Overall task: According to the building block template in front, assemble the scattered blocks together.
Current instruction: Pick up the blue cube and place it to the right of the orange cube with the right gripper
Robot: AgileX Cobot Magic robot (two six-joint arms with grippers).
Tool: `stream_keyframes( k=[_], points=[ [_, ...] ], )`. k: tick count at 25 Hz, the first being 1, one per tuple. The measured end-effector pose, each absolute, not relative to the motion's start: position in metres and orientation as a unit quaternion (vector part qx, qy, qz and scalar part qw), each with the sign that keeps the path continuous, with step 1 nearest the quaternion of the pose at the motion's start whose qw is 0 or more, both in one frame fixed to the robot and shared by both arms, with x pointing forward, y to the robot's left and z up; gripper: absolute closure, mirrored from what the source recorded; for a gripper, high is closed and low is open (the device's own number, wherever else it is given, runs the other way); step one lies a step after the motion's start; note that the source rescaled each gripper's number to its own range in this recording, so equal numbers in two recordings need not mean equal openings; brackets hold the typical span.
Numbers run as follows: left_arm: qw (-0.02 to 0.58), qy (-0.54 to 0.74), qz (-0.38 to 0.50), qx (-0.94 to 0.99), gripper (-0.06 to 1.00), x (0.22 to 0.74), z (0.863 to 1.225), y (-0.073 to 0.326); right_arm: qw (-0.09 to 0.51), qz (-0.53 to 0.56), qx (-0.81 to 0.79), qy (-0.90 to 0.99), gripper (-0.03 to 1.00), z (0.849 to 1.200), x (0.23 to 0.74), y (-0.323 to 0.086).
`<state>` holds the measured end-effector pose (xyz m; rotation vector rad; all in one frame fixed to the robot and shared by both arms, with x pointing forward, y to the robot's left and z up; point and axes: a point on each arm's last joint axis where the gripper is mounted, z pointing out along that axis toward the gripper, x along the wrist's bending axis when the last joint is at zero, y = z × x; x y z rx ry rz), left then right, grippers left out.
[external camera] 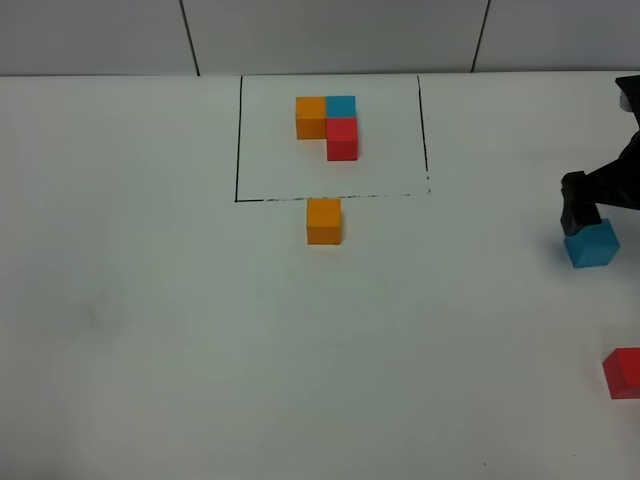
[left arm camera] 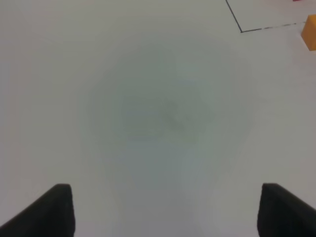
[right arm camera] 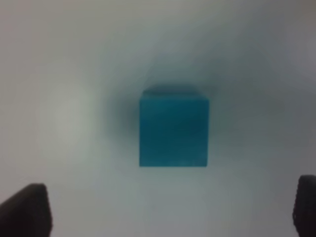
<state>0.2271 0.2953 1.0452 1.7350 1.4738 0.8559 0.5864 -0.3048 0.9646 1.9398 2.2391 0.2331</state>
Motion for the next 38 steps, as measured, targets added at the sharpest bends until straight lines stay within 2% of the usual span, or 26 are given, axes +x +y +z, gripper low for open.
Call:
stream_keyframes(
  k=[8, 14, 21, 28, 30, 32, 38],
  points=[
    [0.347, 0.568, 0.330, 0.669, 0.17, 0.227, 1.045, 0.295, 0.042, 0.076, 0.653, 0.753, -0.03, 0.919, 0.597, -0.322],
    [0.347, 0.568, 0.330, 0.669, 0.17, 0.227, 1.045, 0.295, 0.051, 0.082, 0.651, 0.753, 0.08, 0.915, 0.600, -0.323],
    [0.347, 0.568, 0.330, 0.669, 0.17, 0.227, 1.045, 0.295, 0.057, 0.086, 0.651, 0.752, 0.39, 0.915, 0.602, -0.323],
    [0.347, 0.568, 0.330, 0.669, 0.17, 0.227, 1.045, 0.295, 0.033, 0.081, 0.660, 0.746, 0.52, 0.897, 0.603, -0.322],
    [0.347, 0.568, 0.330, 0.669, 0.17, 0.227, 1.045, 0.295, 0.030, 0.080, 0.661, 0.745, 0.68, 0.895, 0.603, -0.322],
    [0.347, 0.568, 0.330, 0.669, 0.17, 0.227, 1.045, 0.295, 0.028, 0.079, 0.661, 0.746, 0.97, 0.895, 0.602, -0.321],
    [0.347, 0.568, 0.330, 0.669, 0.17, 0.227, 1.045, 0.295, 0.047, 0.088, 0.623, 0.776, 0.97, 0.915, 0.605, -0.311]
  ],
)
